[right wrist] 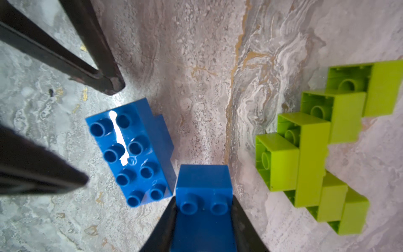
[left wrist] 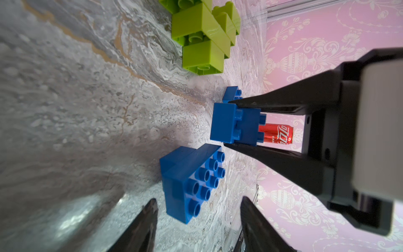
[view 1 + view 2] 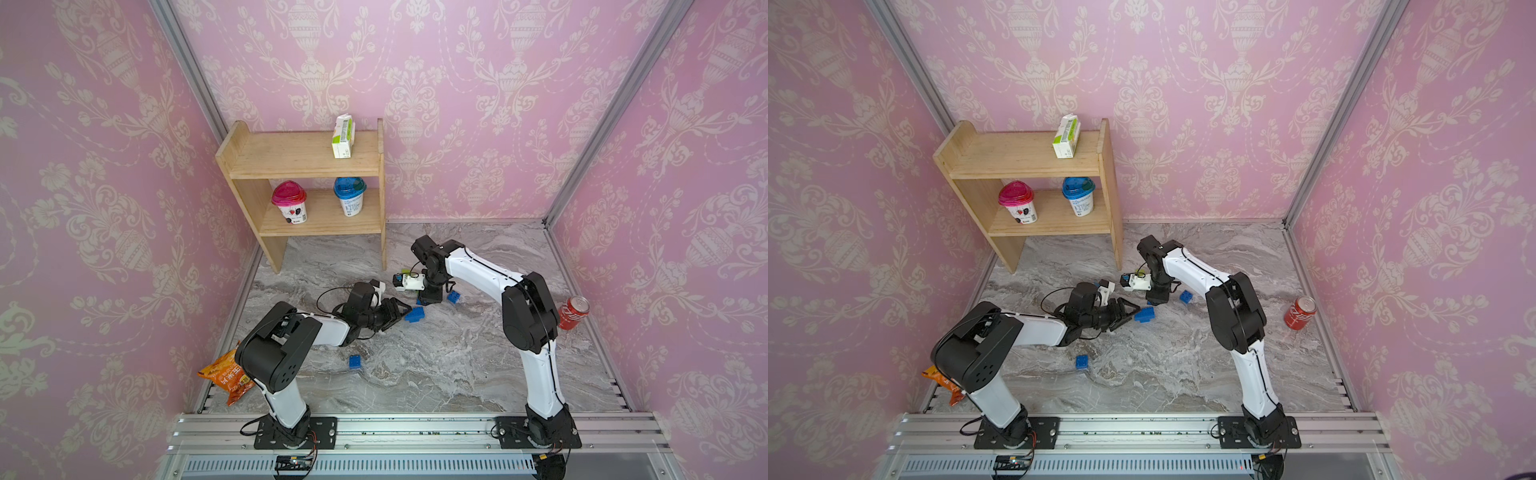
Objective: Assemble the letter v with lego
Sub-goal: Adjust the lego brick at the center of the board.
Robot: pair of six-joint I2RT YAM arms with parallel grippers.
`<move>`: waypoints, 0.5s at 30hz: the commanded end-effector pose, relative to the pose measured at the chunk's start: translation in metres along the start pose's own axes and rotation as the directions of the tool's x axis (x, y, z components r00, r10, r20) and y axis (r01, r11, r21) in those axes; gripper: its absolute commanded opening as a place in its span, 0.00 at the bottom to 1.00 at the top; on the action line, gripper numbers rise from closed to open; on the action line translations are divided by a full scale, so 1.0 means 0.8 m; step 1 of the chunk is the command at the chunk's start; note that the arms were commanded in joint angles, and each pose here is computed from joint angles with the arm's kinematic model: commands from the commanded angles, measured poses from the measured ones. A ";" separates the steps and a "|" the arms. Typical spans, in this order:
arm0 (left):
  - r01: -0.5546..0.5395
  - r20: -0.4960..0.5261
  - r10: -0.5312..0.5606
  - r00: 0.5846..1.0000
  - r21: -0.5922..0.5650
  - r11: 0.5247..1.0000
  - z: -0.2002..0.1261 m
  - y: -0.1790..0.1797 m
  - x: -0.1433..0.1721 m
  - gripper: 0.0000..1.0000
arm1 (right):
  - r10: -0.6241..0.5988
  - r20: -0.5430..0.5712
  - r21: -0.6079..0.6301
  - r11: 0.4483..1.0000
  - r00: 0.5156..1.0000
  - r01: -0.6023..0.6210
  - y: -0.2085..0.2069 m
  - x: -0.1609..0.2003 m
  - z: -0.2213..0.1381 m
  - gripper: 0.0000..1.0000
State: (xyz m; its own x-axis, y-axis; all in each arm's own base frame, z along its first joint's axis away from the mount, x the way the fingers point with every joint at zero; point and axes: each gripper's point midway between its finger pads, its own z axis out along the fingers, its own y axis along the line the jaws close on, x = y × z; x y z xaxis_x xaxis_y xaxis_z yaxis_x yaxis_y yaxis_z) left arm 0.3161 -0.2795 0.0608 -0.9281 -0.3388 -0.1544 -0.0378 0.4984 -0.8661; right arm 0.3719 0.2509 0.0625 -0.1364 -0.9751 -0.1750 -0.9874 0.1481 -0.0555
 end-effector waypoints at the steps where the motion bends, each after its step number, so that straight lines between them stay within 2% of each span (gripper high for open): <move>1: 0.013 -0.032 -0.013 0.999 0.020 1.000 0.006 0.002 0.011 0.61 | 0.010 -0.006 -0.044 0.999 1.000 -0.010 0.019 0.011 -0.012 0.00; 9: 0.023 -0.035 -0.023 0.999 0.020 1.000 0.011 0.007 0.011 0.57 | 0.041 0.020 -0.071 0.997 0.999 -0.040 0.027 0.013 -0.023 0.00; 15: 0.019 -0.033 -0.018 0.999 0.023 1.000 0.014 0.006 0.009 0.53 | 0.080 0.023 -0.014 0.997 0.997 -0.079 0.012 0.020 -0.034 0.00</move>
State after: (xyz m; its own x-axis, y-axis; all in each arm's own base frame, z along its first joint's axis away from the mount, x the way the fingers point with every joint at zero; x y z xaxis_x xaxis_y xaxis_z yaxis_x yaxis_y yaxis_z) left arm 0.3168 -0.2835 0.0512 -0.9297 -0.3433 -0.1337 -0.0543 0.4867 -0.8719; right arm 0.3599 0.2390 0.0677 -0.1788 -0.9667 -0.1834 -0.9829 0.1839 -0.0113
